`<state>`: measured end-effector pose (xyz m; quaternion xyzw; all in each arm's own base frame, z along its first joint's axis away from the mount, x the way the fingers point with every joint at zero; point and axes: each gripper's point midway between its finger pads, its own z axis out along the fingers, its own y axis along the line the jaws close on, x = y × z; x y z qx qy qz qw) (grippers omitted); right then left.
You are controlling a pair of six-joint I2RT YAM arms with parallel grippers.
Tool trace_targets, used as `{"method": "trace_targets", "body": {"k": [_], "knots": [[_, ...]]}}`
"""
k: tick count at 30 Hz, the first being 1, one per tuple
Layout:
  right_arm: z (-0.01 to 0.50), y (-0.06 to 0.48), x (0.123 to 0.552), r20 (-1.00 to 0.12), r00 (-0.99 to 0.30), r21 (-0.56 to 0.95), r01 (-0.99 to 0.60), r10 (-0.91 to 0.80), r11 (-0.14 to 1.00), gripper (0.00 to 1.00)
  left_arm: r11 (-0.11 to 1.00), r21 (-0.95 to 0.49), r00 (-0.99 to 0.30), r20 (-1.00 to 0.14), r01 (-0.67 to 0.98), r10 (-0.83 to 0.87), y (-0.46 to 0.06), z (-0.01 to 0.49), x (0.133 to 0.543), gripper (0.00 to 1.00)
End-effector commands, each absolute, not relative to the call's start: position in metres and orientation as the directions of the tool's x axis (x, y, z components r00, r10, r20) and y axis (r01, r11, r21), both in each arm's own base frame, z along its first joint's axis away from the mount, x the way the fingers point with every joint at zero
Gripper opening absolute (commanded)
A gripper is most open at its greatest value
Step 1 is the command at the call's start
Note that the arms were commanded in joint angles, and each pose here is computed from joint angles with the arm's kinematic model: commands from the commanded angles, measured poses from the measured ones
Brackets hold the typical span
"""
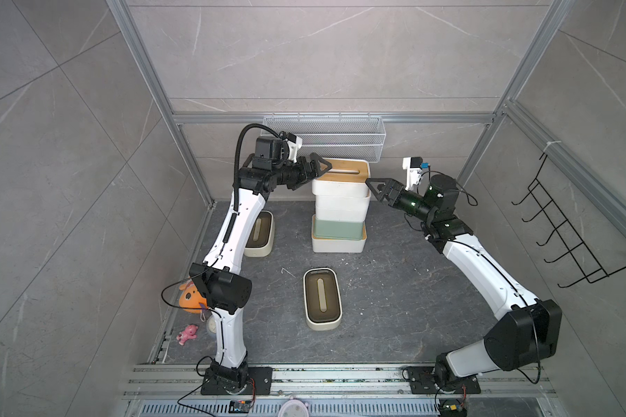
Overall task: Stack the tissue boxes
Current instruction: Adjust the tissue box on the tissue box.
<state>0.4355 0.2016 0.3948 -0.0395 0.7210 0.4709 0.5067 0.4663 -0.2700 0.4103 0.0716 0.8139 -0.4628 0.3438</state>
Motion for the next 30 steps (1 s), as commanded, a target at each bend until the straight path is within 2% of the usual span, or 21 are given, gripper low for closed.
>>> {"method": "trace_targets", "body": {"k": [1,30], "knots": [[0.401,0.201,0.439,-0.758,-0.486,0.651,-0.523,0.435,0.55,1.0,0.503,-0.702,-0.723,-0.662,0.504,-0.199,-0.28,0.434,0.462,0.99],[0.406,0.211,0.44,-0.736,-0.519,0.677,-0.551,0.435,0.489,1.0,0.498,-0.709,-0.722,-0.658,0.499,-0.213,-0.282,0.437,0.467,0.99]]}}
